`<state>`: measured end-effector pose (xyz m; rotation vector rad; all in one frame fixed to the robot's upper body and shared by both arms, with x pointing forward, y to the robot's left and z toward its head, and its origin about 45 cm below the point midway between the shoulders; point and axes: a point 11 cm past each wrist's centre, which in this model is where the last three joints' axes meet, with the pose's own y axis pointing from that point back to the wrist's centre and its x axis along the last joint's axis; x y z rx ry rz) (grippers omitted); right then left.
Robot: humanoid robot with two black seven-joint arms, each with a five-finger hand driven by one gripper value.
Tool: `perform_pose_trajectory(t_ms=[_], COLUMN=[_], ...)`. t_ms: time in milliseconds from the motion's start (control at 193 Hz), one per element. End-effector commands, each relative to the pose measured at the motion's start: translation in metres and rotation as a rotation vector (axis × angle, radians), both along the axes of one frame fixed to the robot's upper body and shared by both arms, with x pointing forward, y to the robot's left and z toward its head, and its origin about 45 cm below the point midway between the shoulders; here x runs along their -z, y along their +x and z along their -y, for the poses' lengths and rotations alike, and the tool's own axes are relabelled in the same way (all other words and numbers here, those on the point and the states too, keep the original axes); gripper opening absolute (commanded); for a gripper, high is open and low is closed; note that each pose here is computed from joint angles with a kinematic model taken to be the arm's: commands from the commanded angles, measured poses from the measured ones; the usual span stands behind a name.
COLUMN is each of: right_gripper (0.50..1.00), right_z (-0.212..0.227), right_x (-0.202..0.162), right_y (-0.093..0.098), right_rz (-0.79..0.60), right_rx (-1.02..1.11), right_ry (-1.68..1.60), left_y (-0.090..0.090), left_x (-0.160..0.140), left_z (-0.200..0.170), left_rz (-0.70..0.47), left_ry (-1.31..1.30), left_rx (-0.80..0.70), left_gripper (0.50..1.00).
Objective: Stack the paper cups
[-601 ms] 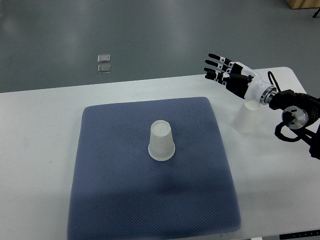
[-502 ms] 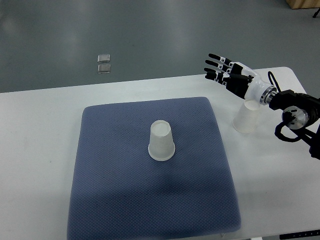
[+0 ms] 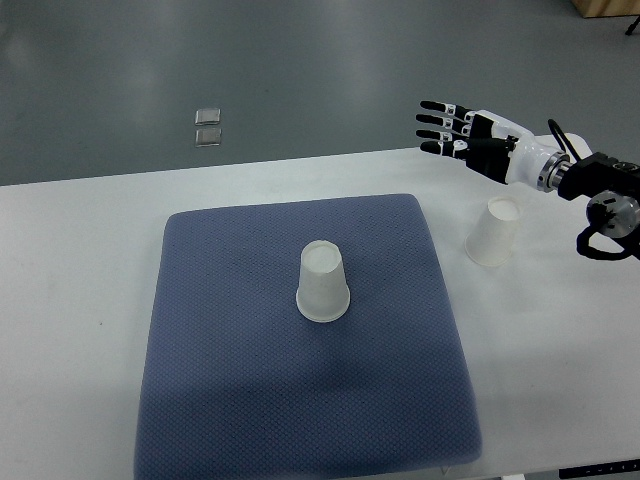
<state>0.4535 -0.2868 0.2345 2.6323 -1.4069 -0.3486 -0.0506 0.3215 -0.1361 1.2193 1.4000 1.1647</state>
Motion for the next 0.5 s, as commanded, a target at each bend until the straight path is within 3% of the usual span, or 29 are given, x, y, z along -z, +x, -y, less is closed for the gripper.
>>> perform_pose_trajectory(t_ms=[0, 269, 321, 326, 337, 497], right_gripper=[0.924, 0.924, 0.924, 0.924, 0.924, 0.924], right_z=[0.01, -0.002, -0.002, -0.026, -0.031, -0.066], right_x=[-0.027, -0.12, -0.12, -0.134, -0.137, -0.148], right_y=[0.001, 0.004, 0.004, 0.002, 0.002, -0.014], right_rz=[0.023, 0.104, 0.104, 0.127, 0.131, 0.132], right_rx=[-0.078, -0.371, -0.371, -0.471, -0.493, -0.719], right_ry=[-0.162, -0.781, -0.782, -0.923, -0.954, -1.294], left_y=[0.0, 0.0, 0.0, 0.0, 0.0, 0.0], left_x=[0.0, 0.0, 0.0, 0.0, 0.0, 0.0], left_z=[0.0, 0.003, 0.003, 0.005, 0.005, 0.005], left_rz=[0.001, 0.001, 0.001, 0.002, 0.002, 0.002], left_ry=[-0.001, -0.016, -0.016, -0.021, -0.021, -0.023], left_rx=[-0.002, 0.001, 0.001, 0.001, 0.001, 0.002], left_gripper=[1.0, 1.0, 1.0, 1.0, 1.0, 1.0])
